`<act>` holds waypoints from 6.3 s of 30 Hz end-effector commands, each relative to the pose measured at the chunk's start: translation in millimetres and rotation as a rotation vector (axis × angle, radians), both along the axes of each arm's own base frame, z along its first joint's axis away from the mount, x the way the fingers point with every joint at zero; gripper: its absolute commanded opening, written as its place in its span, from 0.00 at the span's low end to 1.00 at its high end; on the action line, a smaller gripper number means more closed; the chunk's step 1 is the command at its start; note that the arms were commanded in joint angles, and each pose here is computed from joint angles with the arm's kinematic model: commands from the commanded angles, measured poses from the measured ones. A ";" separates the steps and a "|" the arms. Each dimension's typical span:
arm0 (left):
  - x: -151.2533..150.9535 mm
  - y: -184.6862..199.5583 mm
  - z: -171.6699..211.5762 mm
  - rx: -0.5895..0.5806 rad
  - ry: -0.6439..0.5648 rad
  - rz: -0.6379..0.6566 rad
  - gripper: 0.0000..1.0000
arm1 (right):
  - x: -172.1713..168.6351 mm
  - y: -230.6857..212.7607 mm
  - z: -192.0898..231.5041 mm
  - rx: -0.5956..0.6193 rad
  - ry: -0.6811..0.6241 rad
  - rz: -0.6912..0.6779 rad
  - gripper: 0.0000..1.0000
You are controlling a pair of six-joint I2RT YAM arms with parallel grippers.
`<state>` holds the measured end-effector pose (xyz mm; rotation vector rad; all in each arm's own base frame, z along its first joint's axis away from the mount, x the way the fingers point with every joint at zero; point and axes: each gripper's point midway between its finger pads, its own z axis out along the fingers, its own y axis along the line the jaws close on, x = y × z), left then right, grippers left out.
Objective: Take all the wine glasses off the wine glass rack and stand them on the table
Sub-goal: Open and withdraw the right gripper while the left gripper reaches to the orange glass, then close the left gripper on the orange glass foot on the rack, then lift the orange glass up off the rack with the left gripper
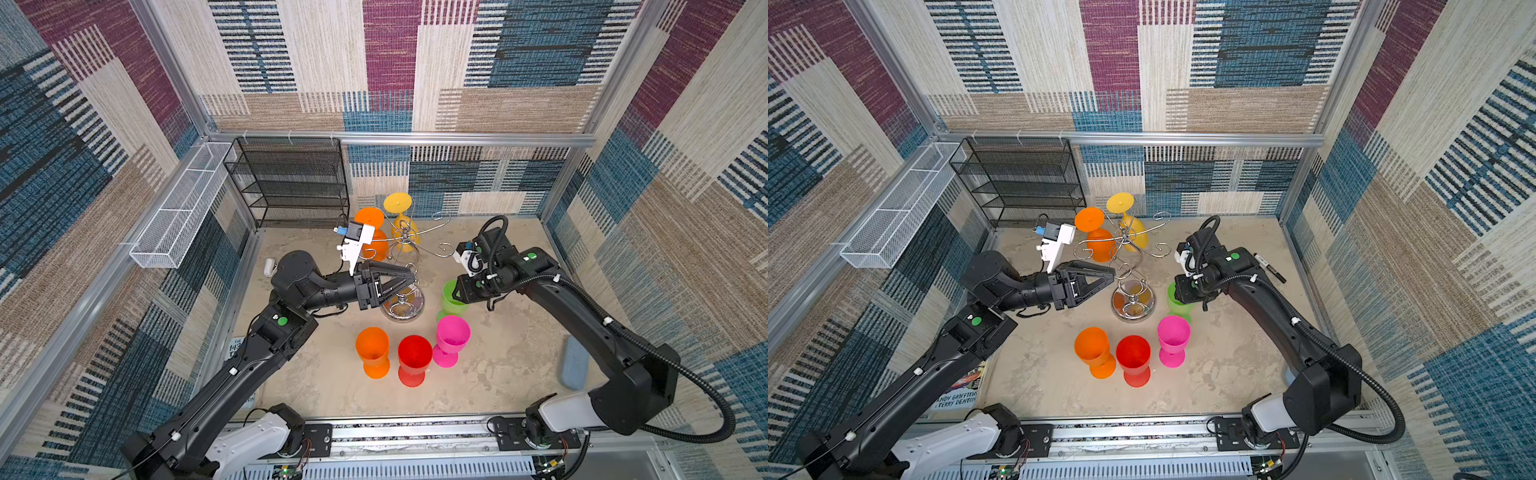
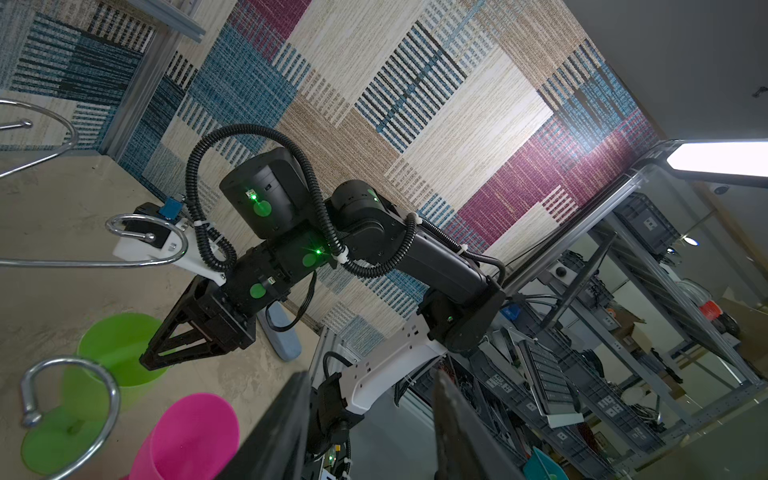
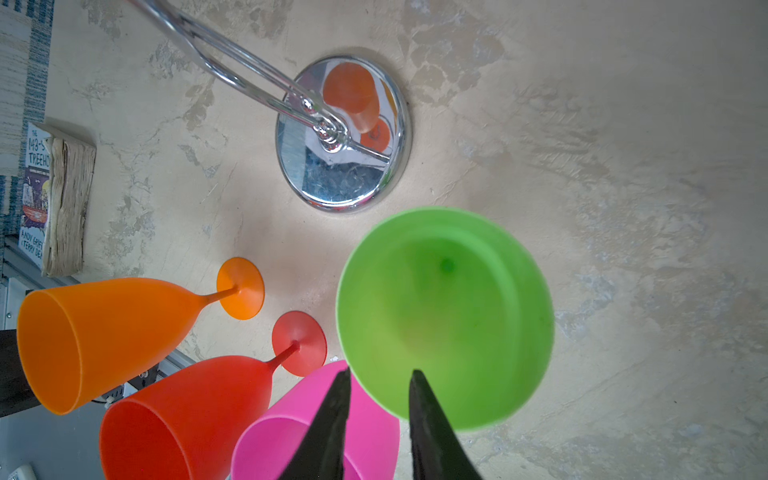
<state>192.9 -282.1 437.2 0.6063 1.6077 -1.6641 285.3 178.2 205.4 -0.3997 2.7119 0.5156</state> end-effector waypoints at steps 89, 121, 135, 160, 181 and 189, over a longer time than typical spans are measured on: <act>218.4 98.8 -61.1 -0.097 0.331 0.397 0.04 | 15.3 -52.0 135.2 0.362 -0.607 -0.320 0.57; 237.1 90.0 -35.4 -0.135 0.310 0.335 0.00 | 16.2 -53.0 134.8 0.373 -0.612 -0.314 0.57; 208.6 82.5 -43.2 -0.082 0.314 0.304 0.00 | 16.5 -49.9 129.2 0.381 -0.595 -0.300 0.57; 162.4 118.2 -43.9 -0.009 0.313 0.414 0.00 | 14.1 -49.5 126.5 0.385 -0.591 -0.291 0.57; 83.7 163.6 60.2 -0.048 0.051 0.593 0.00 | 3.8 -34.2 198.1 0.587 -0.833 -0.176 0.57; 67.8 149.3 105.6 -0.224 0.022 0.441 0.00 | 0.3 -12.5 227.3 0.727 -0.897 -0.044 0.55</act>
